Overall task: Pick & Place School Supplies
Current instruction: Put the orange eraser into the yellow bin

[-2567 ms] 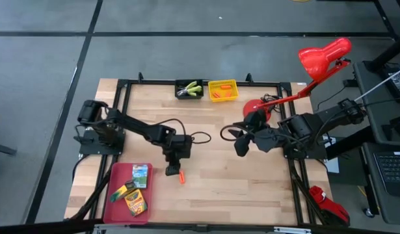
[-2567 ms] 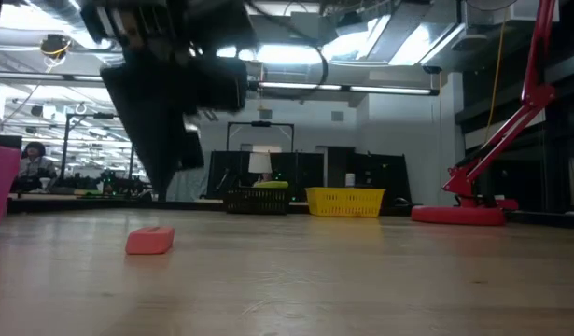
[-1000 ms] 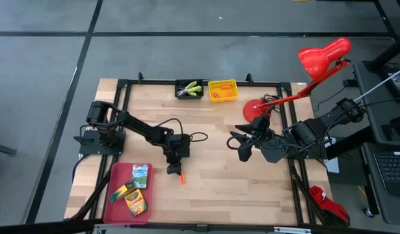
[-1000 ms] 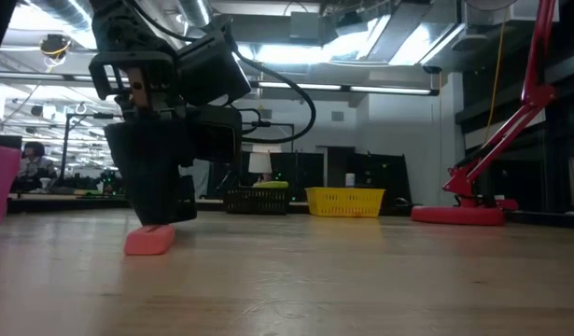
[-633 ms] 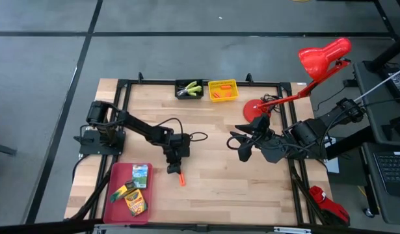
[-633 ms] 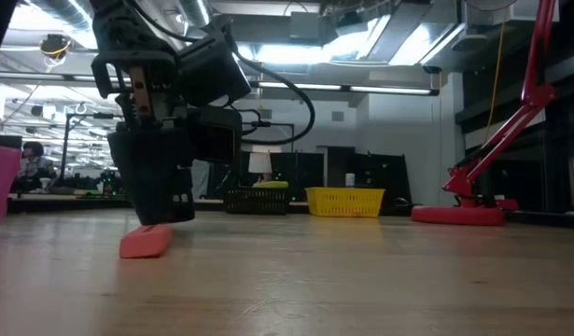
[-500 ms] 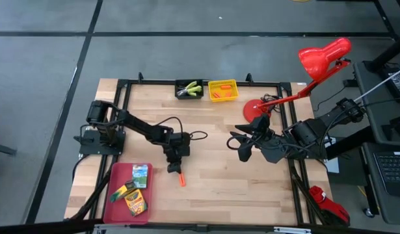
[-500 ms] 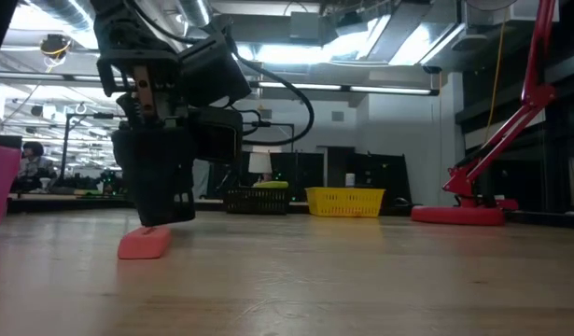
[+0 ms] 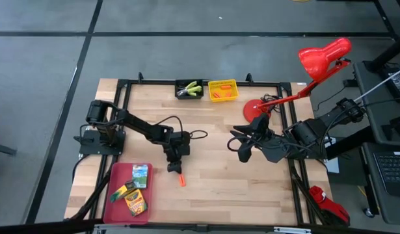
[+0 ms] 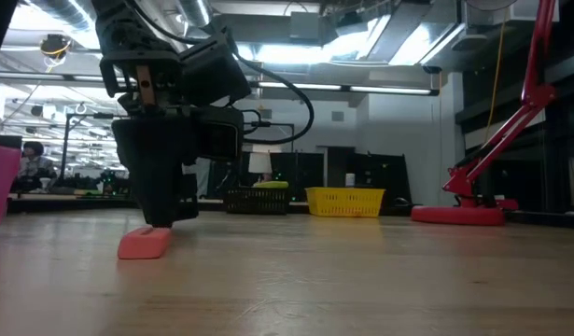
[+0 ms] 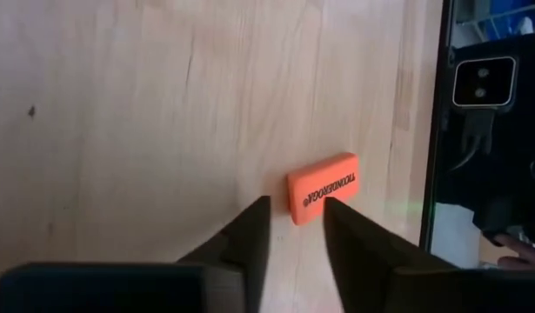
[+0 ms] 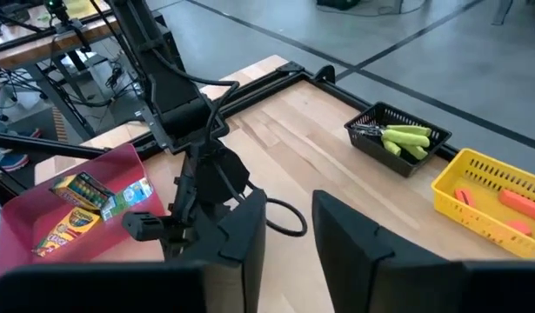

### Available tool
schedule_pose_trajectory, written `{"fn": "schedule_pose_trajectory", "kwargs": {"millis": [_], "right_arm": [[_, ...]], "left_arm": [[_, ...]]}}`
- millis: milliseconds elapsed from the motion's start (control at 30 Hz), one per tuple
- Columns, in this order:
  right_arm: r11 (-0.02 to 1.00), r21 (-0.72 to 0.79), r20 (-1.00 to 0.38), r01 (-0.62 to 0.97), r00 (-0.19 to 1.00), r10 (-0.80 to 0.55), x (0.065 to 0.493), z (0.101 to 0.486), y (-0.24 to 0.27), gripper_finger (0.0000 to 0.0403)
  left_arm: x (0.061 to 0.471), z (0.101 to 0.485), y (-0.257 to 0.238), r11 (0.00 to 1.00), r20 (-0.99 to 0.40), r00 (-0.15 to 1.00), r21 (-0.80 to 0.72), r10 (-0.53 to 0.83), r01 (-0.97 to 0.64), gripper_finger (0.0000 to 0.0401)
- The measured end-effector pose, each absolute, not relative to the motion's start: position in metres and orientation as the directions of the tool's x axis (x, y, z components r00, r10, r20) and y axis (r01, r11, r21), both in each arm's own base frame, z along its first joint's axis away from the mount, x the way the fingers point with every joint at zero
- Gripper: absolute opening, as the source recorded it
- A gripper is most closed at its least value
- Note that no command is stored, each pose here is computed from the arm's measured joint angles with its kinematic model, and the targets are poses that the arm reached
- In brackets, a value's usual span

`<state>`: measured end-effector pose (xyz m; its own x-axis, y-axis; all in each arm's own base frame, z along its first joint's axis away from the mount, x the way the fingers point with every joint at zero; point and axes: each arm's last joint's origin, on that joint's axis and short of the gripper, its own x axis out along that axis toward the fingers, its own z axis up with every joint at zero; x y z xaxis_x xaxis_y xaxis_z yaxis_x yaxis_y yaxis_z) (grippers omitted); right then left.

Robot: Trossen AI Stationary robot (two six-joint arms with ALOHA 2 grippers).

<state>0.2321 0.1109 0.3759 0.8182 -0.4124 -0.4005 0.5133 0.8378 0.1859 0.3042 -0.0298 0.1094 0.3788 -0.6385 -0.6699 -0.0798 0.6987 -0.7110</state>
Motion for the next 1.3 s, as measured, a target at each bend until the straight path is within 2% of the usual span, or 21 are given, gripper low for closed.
{"fn": "schedule_pose_trajectory", "kwargs": {"millis": [133, 267, 700, 933, 1300], "right_arm": [[0.836, 0.186, -0.399, 0.516, 0.817, -0.415, 0.232, 0.376, 0.111, 0.0098], [0.827, 0.196, -0.399, 0.526, 0.814, -0.423, 0.233, 0.376, 0.109, 0.0098], [0.815, 0.166, -0.399, 0.555, 0.793, -0.459, 0.238, 0.376, 0.098, 0.0098], [0.821, 0.144, -0.404, 0.553, 0.790, -0.461, 0.237, 0.376, 0.097, 0.0098], [0.823, 0.138, -0.405, 0.551, 0.790, -0.461, 0.233, 0.378, 0.095, 0.0098]], "left_arm": [[0.304, 0.109, -0.030, 0.704, -0.673, 0.379, -0.707, -0.635, -0.075, 0.0151], [0.302, 0.108, -0.031, 0.703, -0.672, 0.371, -0.708, -0.641, -0.066, 0.0177], [0.302, 0.102, -0.041, 0.703, -0.674, 0.343, -0.709, -0.654, -0.054, 0.0171], [0.309, 0.095, -0.042, 0.686, -0.650, 0.375, -0.726, -0.662, -0.049, 0.0171], [0.307, 0.094, -0.047, 0.703, -0.673, 0.361, -0.709, -0.646, -0.062, 0.0171]]}}
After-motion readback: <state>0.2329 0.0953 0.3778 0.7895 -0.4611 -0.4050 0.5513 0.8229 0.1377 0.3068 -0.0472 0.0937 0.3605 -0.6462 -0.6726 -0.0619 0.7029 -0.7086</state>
